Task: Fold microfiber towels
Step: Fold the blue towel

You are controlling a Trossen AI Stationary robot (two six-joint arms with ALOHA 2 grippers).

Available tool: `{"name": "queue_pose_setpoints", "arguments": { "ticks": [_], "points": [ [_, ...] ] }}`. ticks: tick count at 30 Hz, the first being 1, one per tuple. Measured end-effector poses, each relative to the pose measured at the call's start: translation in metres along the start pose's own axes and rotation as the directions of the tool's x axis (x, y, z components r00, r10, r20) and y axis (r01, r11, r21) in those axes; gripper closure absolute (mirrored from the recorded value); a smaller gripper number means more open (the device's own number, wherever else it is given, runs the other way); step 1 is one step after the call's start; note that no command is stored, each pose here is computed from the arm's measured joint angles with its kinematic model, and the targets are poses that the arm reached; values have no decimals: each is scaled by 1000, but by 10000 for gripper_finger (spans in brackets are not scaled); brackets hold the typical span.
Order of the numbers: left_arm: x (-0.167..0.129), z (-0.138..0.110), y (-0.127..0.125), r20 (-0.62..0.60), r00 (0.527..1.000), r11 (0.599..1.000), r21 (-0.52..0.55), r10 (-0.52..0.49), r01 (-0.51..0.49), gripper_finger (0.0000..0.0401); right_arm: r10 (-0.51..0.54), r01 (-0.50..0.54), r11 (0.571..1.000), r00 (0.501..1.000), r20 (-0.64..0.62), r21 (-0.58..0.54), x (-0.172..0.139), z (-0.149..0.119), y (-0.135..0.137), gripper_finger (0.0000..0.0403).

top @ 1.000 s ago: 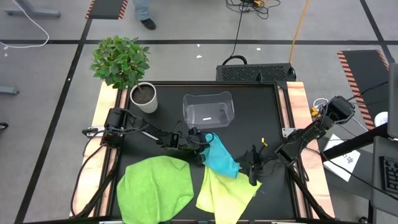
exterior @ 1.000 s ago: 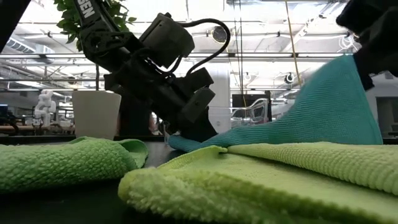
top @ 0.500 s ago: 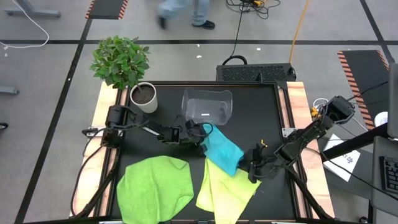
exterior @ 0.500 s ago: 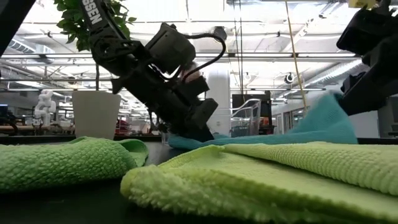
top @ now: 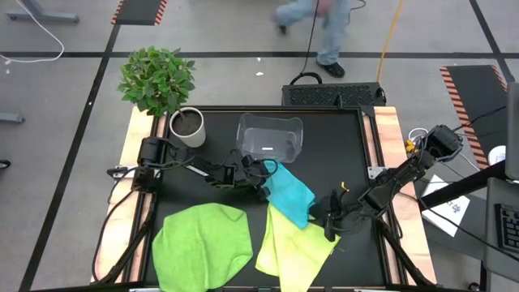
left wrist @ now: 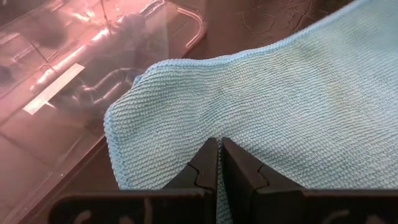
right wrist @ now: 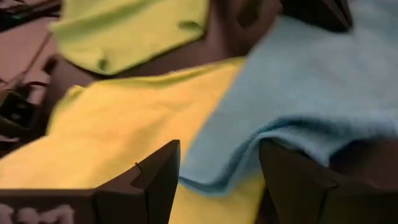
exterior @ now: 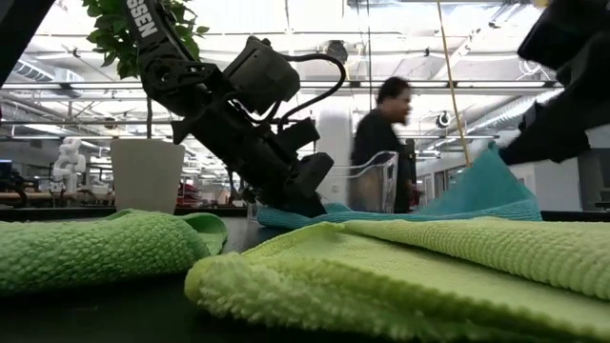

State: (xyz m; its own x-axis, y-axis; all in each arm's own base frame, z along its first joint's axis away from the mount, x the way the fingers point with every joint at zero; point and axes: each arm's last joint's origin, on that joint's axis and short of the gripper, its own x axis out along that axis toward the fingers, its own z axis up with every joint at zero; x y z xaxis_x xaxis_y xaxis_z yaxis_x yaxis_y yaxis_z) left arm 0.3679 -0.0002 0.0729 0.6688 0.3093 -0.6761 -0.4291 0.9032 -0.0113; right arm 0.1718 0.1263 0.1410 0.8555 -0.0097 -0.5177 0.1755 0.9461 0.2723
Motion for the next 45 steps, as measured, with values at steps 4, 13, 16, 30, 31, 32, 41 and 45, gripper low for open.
{"name": "queue_pose_setpoints", "arguments": {
  "ticks": [4,13,16,30,31,32,41,45],
  "points": [
    [0,0,1,-6,1000,1000,0,2,-2,378,48,-45,998,998,48,-47,-2,6,5,192],
    [0,1,0,22,999,998,53,23,-25,378,48,-43,995,998,51,-89,-3,7,5,193],
    [-3,2,-10,88,996,985,170,22,-37,377,36,-34,989,999,16,-141,-2,4,3,193],
    [-78,38,-63,320,933,838,544,-166,-38,377,-34,-23,939,987,-156,-344,10,-22,-4,193],
    [-84,43,-63,336,924,858,513,-181,-19,377,-36,-18,942,987,-157,-335,10,-23,-4,193],
    [-88,46,-63,343,918,873,487,-199,7,377,-42,-14,944,986,-160,-329,11,-23,-5,193],
    [-89,37,-80,221,871,805,527,-438,272,377,-71,12,951,981,-181,-308,10,-26,-8,193],
    [-86,39,-105,205,853,766,571,-481,295,377,-138,76,945,975,-175,-317,9,-28,-13,193]
  ]
}}
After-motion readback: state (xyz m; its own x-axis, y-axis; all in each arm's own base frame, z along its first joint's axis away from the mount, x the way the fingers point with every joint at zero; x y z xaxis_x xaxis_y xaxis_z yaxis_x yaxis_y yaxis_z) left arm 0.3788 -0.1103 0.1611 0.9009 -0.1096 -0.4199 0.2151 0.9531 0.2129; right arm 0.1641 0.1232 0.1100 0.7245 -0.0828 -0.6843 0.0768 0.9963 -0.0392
